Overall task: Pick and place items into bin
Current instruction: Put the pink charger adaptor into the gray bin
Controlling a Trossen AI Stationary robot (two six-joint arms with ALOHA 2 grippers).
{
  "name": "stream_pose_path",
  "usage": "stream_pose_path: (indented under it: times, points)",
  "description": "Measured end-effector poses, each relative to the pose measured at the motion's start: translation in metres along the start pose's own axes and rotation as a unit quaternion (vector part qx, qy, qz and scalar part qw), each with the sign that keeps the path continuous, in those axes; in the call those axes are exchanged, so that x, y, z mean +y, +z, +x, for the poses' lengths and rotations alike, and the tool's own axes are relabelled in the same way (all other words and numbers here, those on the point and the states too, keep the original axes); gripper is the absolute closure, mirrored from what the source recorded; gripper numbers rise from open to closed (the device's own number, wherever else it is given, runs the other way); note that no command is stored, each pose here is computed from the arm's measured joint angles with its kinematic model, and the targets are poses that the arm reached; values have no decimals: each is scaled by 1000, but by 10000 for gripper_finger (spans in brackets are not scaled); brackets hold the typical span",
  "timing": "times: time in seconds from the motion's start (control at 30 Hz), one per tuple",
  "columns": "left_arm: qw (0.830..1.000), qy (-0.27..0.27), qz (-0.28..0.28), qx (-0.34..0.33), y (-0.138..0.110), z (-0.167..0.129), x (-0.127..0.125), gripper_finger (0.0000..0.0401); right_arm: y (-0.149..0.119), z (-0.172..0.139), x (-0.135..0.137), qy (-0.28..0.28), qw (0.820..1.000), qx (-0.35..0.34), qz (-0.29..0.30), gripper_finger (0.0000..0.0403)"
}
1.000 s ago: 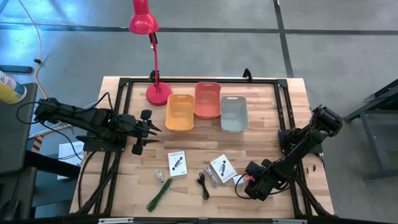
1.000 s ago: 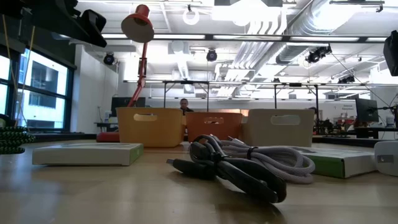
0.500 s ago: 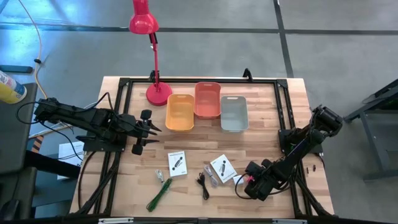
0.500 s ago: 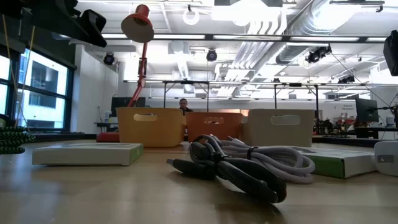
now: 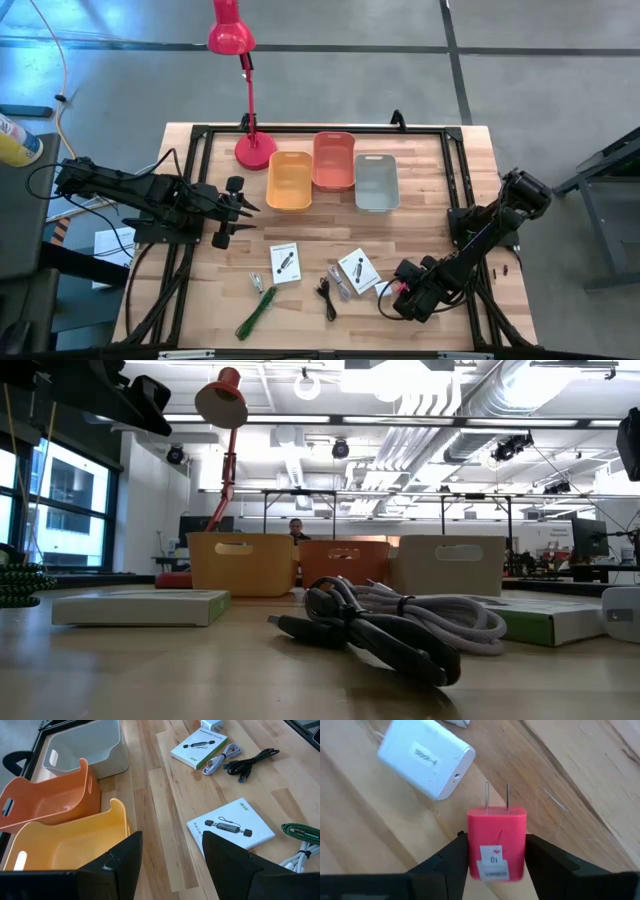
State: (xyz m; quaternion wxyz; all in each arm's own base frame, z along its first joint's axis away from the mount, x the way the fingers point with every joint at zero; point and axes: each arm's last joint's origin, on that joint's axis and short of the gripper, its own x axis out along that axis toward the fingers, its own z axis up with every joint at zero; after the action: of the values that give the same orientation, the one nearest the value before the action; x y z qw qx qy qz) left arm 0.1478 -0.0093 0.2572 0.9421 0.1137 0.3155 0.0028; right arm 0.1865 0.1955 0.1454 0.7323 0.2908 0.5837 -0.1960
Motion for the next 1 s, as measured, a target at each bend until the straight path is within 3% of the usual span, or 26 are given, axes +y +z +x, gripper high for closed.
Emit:
stream_pose_path:
  times: [0.37, 0.67, 1.0]
  points:
    - [1000, 0, 0, -1, 0, 0, 0, 208, 3, -18, -5, 8, 1000, -7, 0, 264]
    - [1000, 0, -4, -2, 0, 0, 0, 208, 2, -18, -8, -4, 1000, -3, -4, 200]
    - [1000, 0, -5, -2, 0, 0, 0, 208, 1, -7, -4, -9, 1000, -2, -5, 197]
